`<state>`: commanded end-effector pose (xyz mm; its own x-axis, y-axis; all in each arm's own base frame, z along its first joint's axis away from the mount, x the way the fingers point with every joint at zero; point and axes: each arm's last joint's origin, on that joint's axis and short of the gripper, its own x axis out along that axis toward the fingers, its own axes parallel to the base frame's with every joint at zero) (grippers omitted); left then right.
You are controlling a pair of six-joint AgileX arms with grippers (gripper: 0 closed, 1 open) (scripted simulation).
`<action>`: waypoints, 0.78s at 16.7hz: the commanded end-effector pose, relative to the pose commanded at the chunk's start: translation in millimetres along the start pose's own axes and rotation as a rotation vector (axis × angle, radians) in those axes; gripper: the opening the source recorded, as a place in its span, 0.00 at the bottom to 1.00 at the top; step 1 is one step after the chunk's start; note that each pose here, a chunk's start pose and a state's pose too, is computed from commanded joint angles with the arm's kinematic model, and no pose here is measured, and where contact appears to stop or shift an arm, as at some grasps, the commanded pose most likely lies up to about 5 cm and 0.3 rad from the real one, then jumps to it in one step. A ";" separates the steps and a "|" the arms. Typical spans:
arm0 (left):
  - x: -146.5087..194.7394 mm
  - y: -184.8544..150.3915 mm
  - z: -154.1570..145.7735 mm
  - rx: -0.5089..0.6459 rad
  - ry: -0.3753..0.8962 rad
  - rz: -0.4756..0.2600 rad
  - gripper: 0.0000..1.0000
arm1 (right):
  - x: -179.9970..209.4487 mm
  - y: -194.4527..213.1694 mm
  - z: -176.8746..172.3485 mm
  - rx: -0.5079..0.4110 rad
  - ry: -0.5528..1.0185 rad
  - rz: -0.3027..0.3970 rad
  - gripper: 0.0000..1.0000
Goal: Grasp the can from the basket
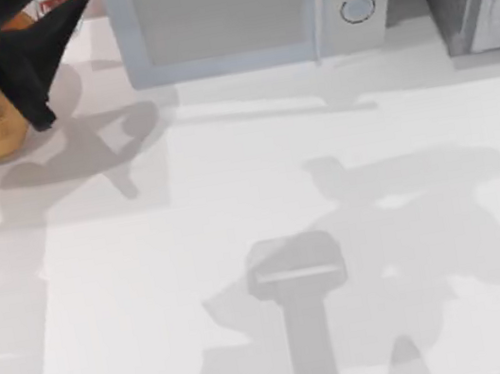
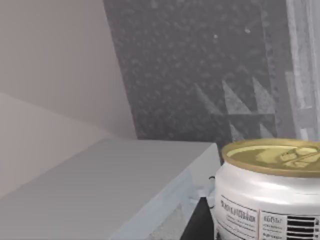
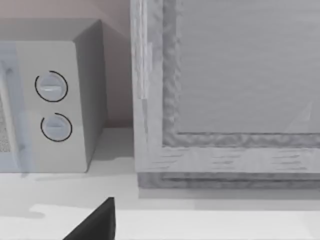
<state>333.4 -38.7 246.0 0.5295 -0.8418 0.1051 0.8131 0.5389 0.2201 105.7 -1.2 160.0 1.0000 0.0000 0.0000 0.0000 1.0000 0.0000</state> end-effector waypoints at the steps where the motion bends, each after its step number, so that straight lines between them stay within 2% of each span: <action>1: 3.6 4.0 -8.6 -0.004 0.003 -0.024 0.00 | 0.0 0.0 0.0 0.000 0.000 0.000 1.00; 7: 22.4 20.9 -64.3 -0.024 0.012 -0.178 0.00 | 0.0 0.0 0.0 0.000 0.000 0.000 1.00; 13: 35.8 23.5 -128.1 -0.065 0.017 -0.345 0.00 | 0.0 0.0 0.0 0.000 0.000 0.000 1.00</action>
<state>402.4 -52.2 130.8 0.2246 -0.9743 0.0194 0.9582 0.2244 0.1777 105.7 -1.2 160.0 1.0000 0.0000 0.0000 0.0000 1.0000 0.0000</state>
